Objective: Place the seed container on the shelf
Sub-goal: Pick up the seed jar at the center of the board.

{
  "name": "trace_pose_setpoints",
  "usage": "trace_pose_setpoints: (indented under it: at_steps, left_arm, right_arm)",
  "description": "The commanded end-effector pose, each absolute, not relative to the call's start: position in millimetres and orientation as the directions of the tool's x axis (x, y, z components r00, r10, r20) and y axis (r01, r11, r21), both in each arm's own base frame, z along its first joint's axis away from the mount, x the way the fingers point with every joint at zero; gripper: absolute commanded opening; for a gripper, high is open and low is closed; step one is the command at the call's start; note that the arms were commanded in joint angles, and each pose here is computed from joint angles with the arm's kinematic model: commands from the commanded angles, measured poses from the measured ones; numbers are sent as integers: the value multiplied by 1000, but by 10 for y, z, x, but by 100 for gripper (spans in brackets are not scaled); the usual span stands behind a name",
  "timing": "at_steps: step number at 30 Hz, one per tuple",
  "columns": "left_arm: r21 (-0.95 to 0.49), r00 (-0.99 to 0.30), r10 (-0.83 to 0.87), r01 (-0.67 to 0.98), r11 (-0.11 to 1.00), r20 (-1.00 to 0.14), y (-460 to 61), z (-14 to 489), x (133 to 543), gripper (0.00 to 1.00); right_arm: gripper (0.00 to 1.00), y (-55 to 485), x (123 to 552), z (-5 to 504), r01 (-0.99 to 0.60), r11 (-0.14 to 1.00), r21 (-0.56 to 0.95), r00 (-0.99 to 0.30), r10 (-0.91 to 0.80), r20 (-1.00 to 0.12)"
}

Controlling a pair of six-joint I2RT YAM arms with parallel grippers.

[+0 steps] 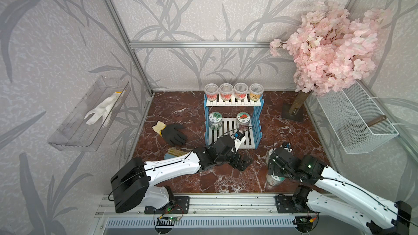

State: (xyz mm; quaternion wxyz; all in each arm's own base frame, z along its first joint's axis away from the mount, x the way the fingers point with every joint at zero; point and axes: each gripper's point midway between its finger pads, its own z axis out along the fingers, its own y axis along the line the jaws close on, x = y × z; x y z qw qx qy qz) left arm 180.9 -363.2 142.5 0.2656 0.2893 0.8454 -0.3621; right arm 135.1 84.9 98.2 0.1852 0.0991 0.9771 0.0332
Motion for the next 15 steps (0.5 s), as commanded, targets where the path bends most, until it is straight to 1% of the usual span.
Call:
trace_pose_setpoints:
  at_steps: [1, 10, 15]
  left_arm:
    - [-475, -677, 285, 701, 532, -679, -3770, 1487, 1785, 100]
    - [-475, -687, 326, 701, 532, -649, -3874, 1298, 1743, 100]
    - [-441, -679, 322, 697, 566, -660, -3809, 1298, 1798, 100]
  right_arm:
    - [99, 916, 1330, 957, 191, 970, 153, -911, 233, -341]
    - [99, 881, 1254, 855, 197, 971, 133, -923, 229, -308]
    - [100, 875, 1256, 827, 196, 973, 123, -925, 225, -307]
